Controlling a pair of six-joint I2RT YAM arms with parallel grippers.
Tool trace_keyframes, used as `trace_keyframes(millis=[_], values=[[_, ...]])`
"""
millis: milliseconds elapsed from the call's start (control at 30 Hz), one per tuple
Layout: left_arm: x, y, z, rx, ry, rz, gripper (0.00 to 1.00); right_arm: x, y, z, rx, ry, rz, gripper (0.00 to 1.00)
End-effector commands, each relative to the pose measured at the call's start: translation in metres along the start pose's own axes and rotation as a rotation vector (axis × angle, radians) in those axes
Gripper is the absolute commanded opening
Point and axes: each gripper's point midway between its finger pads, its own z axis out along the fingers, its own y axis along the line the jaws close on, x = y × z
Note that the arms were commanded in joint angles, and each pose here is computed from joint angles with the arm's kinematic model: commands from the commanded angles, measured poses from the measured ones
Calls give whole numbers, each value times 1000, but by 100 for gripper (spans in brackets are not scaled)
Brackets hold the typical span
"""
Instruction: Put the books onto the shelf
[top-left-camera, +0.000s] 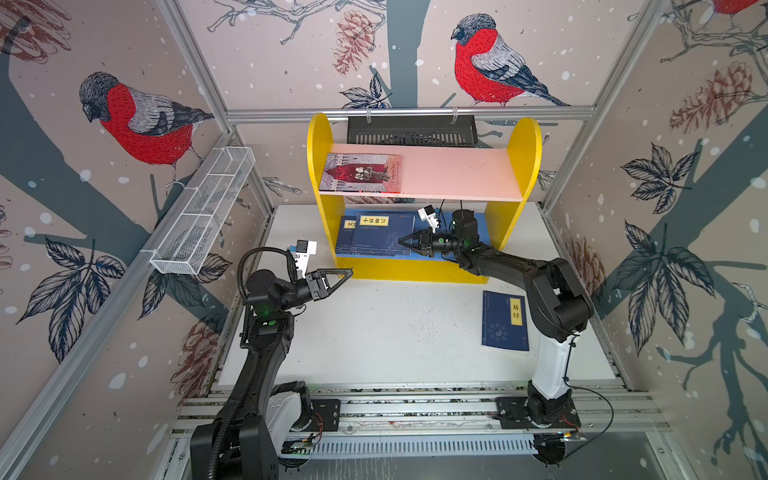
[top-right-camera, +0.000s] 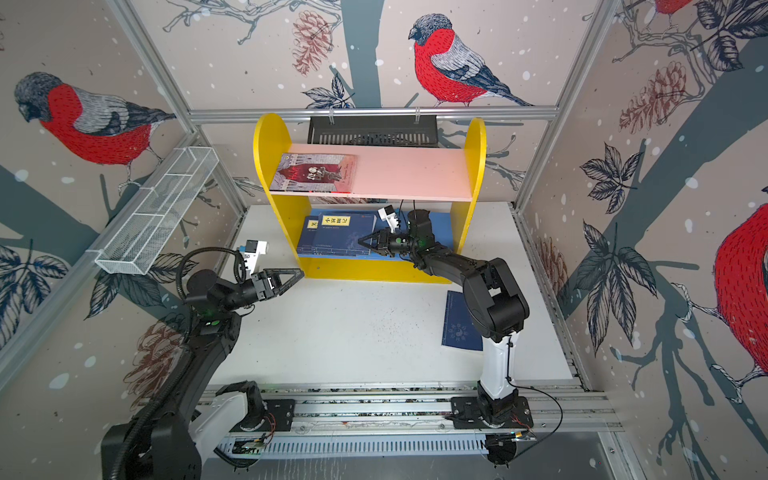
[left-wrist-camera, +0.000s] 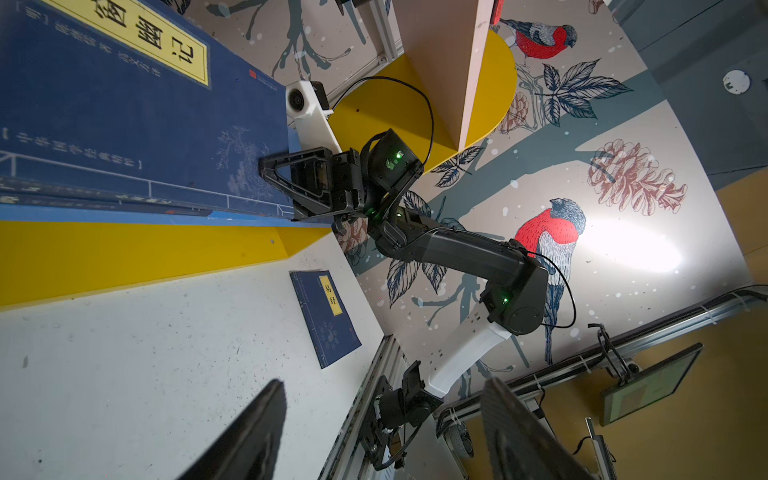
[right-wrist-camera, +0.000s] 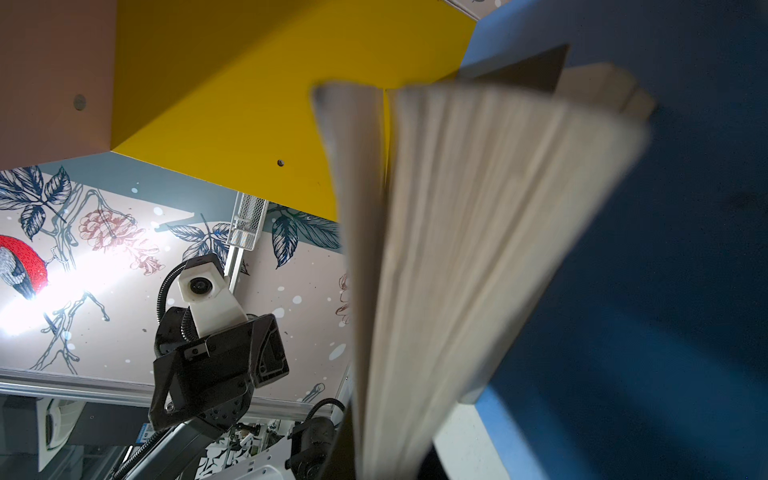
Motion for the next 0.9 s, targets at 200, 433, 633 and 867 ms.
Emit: trace_keyframes(millis=[200,433,633,867], values=[[2,-17,-1,46,8,63,75,-9,-12,10,53,17,34,5],[5,-15,-1,45,9,55,74,-12,-17,15,84,21,58,8],[7,-16,-1,49,15,53,74,-12,-22,18,115,35,62,10],[8,-16,-1,47,13,57,74,-12,-28,19,125,57,65,4]])
